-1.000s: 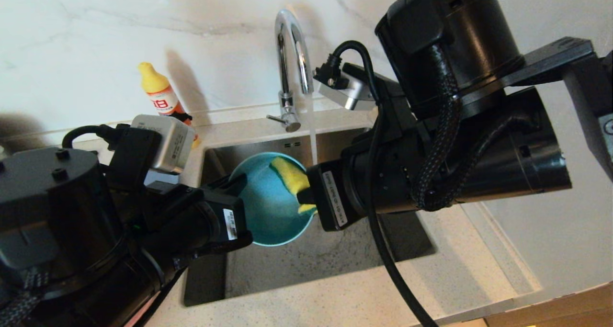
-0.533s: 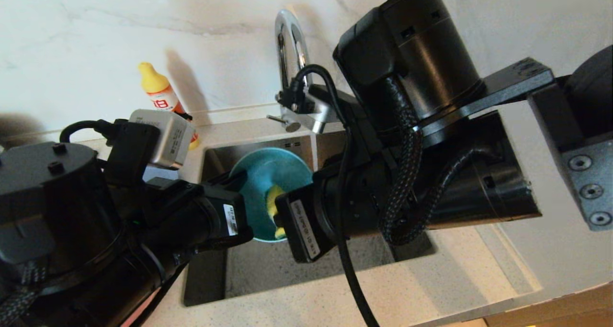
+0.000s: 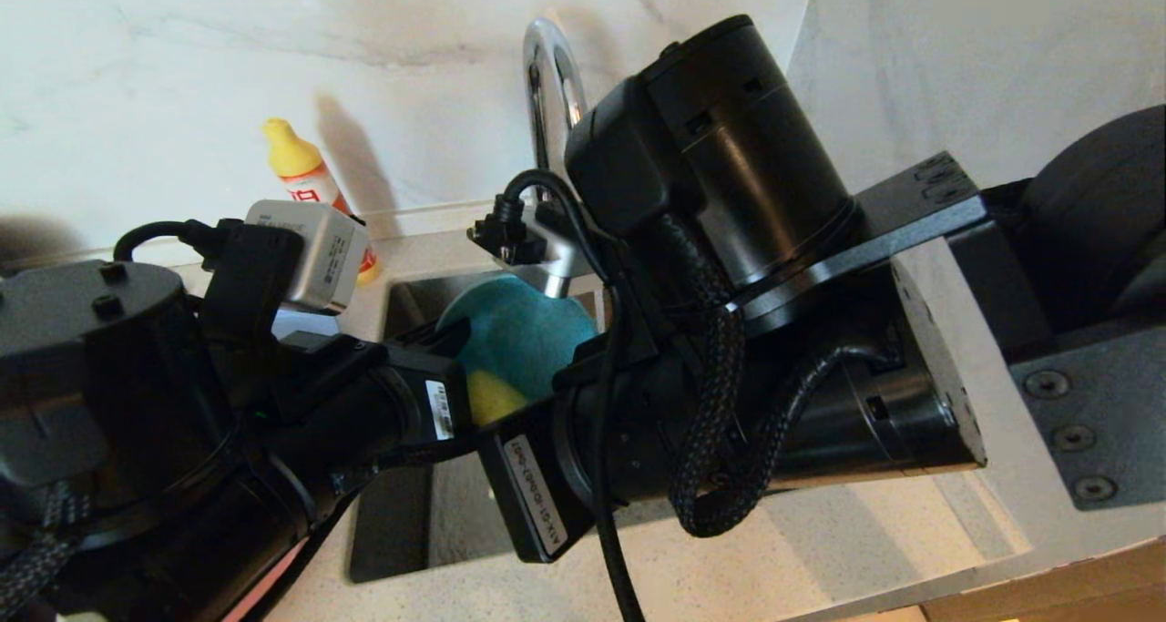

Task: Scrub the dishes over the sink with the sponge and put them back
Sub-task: Wipe the bowl

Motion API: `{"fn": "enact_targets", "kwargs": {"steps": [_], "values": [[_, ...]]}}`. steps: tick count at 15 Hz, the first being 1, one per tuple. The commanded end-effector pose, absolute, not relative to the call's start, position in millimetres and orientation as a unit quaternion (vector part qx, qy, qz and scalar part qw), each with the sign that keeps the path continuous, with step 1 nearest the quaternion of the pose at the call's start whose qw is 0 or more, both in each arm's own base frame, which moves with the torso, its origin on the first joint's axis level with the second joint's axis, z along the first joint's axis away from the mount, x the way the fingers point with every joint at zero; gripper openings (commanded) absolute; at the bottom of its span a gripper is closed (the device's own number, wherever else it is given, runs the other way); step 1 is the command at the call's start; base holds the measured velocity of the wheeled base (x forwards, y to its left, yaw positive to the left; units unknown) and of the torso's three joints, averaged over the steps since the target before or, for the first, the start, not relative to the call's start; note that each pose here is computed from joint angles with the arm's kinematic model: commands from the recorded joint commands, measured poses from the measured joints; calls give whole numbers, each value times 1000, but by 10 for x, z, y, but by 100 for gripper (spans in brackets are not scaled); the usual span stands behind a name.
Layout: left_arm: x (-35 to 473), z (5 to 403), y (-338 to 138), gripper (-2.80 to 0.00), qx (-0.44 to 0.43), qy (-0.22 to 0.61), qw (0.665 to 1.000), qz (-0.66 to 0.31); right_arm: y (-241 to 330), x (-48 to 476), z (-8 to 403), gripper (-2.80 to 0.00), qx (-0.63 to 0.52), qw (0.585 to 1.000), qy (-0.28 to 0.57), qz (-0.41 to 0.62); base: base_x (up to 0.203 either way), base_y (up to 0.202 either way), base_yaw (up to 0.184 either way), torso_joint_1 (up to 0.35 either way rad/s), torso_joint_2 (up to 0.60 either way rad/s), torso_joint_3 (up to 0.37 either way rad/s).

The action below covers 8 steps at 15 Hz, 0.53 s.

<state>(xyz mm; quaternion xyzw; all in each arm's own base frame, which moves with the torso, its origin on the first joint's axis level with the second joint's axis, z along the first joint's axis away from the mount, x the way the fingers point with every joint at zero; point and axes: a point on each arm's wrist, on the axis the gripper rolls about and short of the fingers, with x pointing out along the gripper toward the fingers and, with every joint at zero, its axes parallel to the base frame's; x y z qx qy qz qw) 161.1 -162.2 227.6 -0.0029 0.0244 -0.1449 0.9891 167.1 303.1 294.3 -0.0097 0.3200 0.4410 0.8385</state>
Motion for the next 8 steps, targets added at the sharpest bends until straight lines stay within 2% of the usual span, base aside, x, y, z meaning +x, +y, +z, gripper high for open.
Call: {"fn": "enact_targets", "kwargs": {"steps": [1,8], "values": [[1632,2269,-1611,-280,-2,25,990,-139,2966,1657,2966,-280,-9,840,322,437,0,0,0,0,0,0],[1648,2269,-1585,-280,-2,25,991,-133,2610,1711,3234,-280,18,861,295,414,0,0,0,0,0,0]]}}
